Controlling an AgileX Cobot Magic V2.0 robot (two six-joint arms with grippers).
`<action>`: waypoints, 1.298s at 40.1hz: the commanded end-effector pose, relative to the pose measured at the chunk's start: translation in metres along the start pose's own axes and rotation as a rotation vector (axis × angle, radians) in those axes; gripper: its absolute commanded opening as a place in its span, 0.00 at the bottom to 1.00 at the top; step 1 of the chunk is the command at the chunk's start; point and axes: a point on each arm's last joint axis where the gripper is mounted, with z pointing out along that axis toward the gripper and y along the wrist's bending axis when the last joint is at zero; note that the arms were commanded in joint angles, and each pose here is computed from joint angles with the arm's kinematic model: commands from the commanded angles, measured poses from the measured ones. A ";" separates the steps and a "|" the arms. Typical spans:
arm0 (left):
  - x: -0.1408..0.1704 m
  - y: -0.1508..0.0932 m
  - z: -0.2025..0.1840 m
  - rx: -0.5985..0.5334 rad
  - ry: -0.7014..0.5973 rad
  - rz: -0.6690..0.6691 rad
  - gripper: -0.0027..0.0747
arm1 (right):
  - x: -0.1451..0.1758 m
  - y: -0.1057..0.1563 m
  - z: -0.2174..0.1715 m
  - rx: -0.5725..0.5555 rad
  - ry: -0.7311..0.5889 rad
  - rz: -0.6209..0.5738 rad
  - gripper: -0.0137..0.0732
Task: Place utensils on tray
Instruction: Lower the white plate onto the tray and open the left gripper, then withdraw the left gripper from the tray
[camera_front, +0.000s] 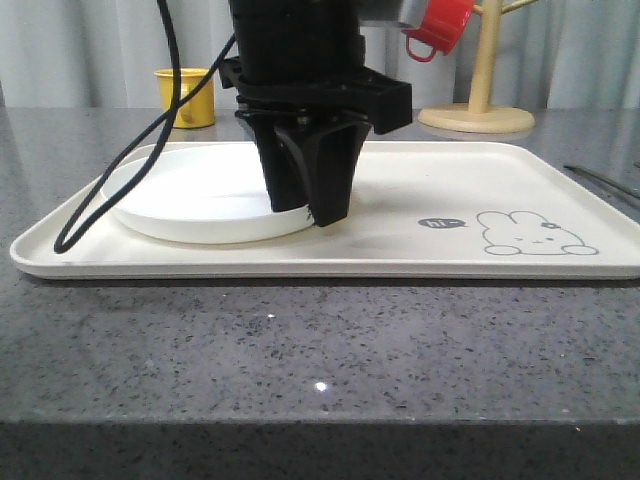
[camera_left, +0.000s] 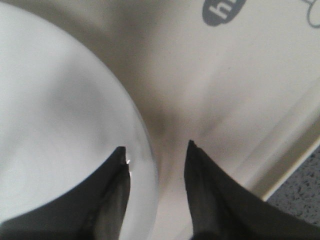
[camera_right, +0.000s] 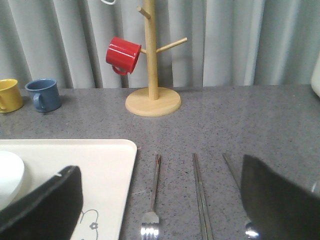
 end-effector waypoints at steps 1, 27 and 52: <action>0.006 -0.008 -0.056 0.002 -0.115 0.000 0.46 | -0.016 0.001 -0.001 0.005 -0.088 -0.003 0.92; 0.129 0.089 -0.109 -0.162 -0.170 -0.375 0.01 | -0.016 0.001 -0.001 0.005 -0.088 -0.003 0.92; 0.287 0.030 -0.099 -0.533 -0.863 -0.563 0.01 | -0.016 0.001 -0.001 0.005 -0.088 -0.003 0.92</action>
